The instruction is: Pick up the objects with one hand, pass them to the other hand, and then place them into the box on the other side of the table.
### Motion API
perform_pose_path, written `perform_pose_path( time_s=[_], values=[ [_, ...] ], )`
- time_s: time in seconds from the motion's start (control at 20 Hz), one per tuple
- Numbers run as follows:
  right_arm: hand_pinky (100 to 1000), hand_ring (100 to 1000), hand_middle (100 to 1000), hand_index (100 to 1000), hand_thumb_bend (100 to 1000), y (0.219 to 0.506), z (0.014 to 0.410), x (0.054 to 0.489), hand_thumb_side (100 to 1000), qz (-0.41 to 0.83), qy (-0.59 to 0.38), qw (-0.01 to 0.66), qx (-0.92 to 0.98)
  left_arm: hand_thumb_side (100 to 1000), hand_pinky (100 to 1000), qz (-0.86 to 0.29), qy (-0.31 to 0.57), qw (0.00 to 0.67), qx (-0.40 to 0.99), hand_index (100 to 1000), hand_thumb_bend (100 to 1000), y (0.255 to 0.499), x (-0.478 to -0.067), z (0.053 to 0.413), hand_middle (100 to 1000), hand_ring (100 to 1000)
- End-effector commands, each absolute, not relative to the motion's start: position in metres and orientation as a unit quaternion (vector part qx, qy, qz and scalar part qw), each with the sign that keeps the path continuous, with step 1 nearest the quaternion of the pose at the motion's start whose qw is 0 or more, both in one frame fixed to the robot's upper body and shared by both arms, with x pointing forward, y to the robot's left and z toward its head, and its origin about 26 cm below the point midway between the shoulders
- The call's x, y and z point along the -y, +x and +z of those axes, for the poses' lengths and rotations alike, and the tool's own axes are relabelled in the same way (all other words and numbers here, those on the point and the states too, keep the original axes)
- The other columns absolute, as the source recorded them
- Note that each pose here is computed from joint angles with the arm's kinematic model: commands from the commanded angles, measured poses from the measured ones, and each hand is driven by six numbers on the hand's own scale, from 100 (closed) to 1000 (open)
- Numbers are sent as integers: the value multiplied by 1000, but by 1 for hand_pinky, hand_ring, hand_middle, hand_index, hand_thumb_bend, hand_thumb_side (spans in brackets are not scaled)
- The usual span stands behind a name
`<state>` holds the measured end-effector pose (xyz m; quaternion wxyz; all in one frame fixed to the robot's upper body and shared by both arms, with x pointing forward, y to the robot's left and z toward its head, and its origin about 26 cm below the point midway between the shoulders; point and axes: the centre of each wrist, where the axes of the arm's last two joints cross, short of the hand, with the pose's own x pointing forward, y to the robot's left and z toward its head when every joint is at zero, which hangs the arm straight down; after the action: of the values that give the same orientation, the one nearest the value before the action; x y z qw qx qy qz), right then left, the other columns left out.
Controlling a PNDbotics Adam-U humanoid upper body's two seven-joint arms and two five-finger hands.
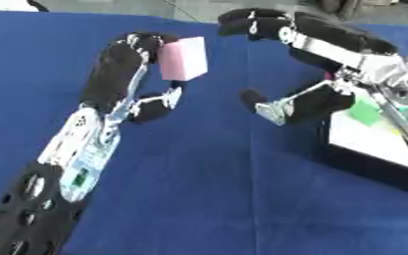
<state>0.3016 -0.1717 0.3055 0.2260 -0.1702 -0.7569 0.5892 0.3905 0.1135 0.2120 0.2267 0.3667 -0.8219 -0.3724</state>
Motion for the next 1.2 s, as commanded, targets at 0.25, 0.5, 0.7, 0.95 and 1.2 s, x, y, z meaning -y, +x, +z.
perform_pose_path(
  time_s=[0.25,0.5,0.7,0.95,1.2],
  values=[
    [914,1000,961,945,222,299,317,168,100,583,-211,204,757,222,732,-347,324,210,855,545,100,388,-102,227,415,485],
    [915,1000,960,953,222,311,316,167,100,577,-227,211,756,225,731,-329,303,192,873,542,100,385,-95,229,410,482],
    [916,1000,961,955,209,319,315,166,100,558,-235,217,765,217,731,-334,295,178,877,541,100,383,-87,229,411,482],
    [916,1000,958,958,195,325,315,165,100,548,-237,222,771,211,730,-340,287,161,881,540,100,381,-79,230,410,482],
    [915,1000,953,949,198,330,313,163,100,547,-236,224,772,210,730,-349,275,154,883,541,100,379,-71,230,410,482]
  ],
)
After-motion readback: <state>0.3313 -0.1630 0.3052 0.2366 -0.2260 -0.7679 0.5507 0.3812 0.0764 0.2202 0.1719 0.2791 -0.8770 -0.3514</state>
